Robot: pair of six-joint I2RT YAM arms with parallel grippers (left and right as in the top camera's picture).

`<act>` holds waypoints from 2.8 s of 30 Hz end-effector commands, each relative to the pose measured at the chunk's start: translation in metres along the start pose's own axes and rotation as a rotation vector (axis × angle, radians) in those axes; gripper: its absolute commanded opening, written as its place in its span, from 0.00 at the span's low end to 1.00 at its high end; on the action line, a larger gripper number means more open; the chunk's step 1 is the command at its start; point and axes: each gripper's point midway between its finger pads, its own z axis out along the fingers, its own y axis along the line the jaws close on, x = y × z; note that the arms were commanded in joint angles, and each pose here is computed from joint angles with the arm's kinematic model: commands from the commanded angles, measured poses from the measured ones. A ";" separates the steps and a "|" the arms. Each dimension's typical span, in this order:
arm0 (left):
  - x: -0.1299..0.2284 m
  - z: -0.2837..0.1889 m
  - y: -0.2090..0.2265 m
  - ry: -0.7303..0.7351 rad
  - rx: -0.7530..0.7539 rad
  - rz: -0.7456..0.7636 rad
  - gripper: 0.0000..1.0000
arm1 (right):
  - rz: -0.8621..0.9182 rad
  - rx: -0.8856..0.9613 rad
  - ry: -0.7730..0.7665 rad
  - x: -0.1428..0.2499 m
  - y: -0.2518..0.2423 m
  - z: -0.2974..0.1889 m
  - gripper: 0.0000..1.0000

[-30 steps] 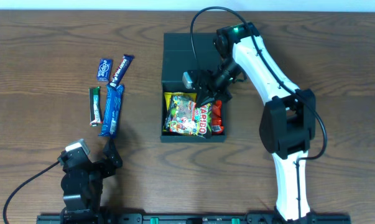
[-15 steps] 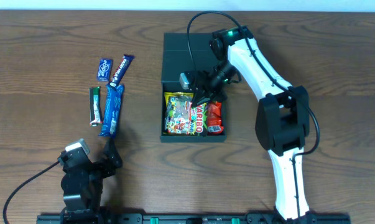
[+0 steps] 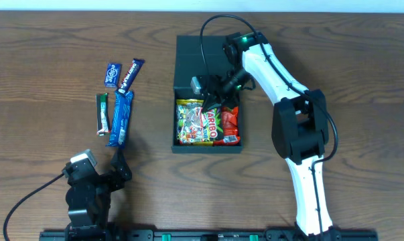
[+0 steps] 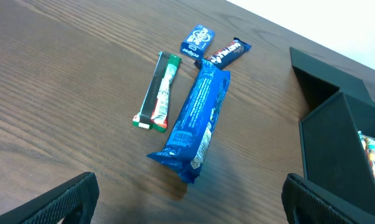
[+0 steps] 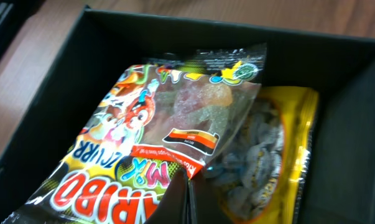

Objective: Pack container

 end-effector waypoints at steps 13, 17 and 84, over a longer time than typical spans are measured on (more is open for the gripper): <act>0.005 0.002 0.005 0.008 -0.018 0.013 0.95 | 0.155 0.140 -0.065 -0.094 0.005 -0.087 0.99; 0.005 0.002 0.005 0.008 -0.017 0.013 0.95 | 0.280 0.284 -0.068 -0.119 0.004 -0.124 0.57; -0.005 -0.001 -0.033 -0.012 0.187 -0.022 0.95 | 0.910 0.866 -0.163 -0.133 0.085 -0.223 0.02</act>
